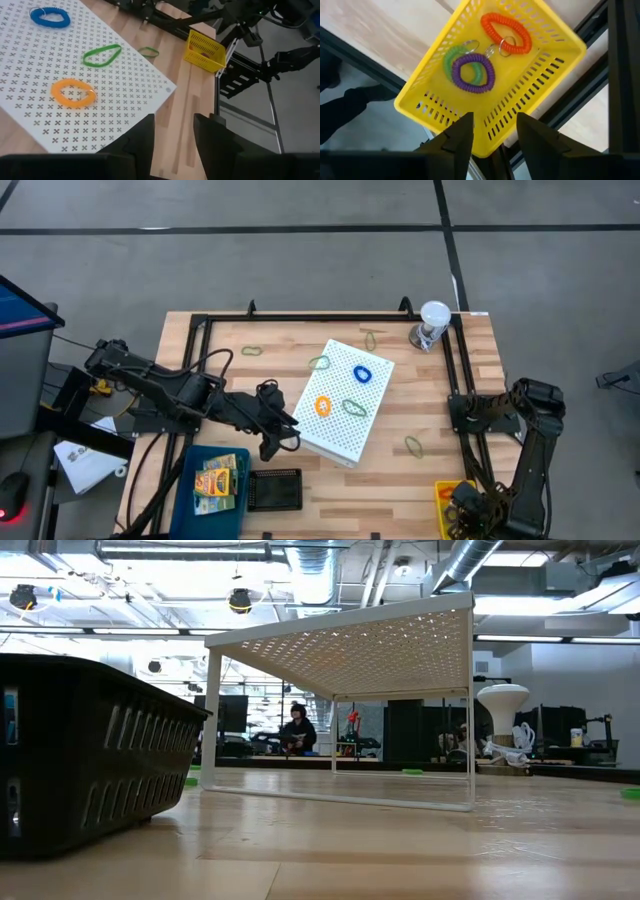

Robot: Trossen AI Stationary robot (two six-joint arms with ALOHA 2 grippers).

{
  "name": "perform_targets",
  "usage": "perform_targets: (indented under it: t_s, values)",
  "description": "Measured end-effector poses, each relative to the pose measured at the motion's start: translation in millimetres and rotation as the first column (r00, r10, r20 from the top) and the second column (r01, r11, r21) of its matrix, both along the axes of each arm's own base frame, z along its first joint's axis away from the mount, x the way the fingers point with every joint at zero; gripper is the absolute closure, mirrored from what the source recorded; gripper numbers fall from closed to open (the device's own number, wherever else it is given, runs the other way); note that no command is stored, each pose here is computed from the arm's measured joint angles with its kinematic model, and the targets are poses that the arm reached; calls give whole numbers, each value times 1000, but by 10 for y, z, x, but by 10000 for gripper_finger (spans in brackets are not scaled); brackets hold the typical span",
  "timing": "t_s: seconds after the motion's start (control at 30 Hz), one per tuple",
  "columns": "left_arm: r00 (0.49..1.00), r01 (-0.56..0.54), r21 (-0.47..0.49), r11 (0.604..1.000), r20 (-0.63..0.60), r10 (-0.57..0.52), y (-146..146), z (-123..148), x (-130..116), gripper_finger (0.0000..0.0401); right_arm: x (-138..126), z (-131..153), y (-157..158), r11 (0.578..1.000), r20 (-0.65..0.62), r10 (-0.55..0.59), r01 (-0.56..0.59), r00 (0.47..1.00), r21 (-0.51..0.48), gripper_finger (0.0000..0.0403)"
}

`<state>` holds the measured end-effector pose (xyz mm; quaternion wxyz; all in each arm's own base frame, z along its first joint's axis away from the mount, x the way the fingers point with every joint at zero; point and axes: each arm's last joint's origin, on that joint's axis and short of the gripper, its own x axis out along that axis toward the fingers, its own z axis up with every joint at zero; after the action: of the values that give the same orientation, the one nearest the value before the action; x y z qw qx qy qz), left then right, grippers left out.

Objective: Pick & Place Office Desk Supplies
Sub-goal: Adjust the black bin

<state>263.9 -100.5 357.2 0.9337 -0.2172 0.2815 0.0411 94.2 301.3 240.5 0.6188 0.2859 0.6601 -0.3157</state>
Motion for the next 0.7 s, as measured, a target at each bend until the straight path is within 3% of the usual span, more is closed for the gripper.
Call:
perform_targets:
  t_s: [0.17, 0.33, 0.5, 0.6, 0.7]
  values:
    - [996, -23, -4, 1000, -91, 23, 17, -74, -51, 270, 53, 2, -32, 1000, 13, -17, 17, 1000, -18, 253]
    - [981, 22, 16, 1000, -191, -19, -58, -163, -123, 275, 125, 2, -55, 999, 54, -35, 36, 998, -29, 267]
    - [948, 107, -10, 994, -301, -105, -195, -343, -124, 329, 207, 2, -74, 998, 93, -57, 59, 994, -29, 288]
    - [926, 104, -14, 994, -363, -102, -269, -558, -133, 380, 261, 2, -76, 997, 117, -71, 73, 991, -17, 301]
    - [907, 84, -57, 995, -410, -100, -289, -803, -134, 395, 292, 2, -66, 997, 124, -81, 81, 989, 4, 311]
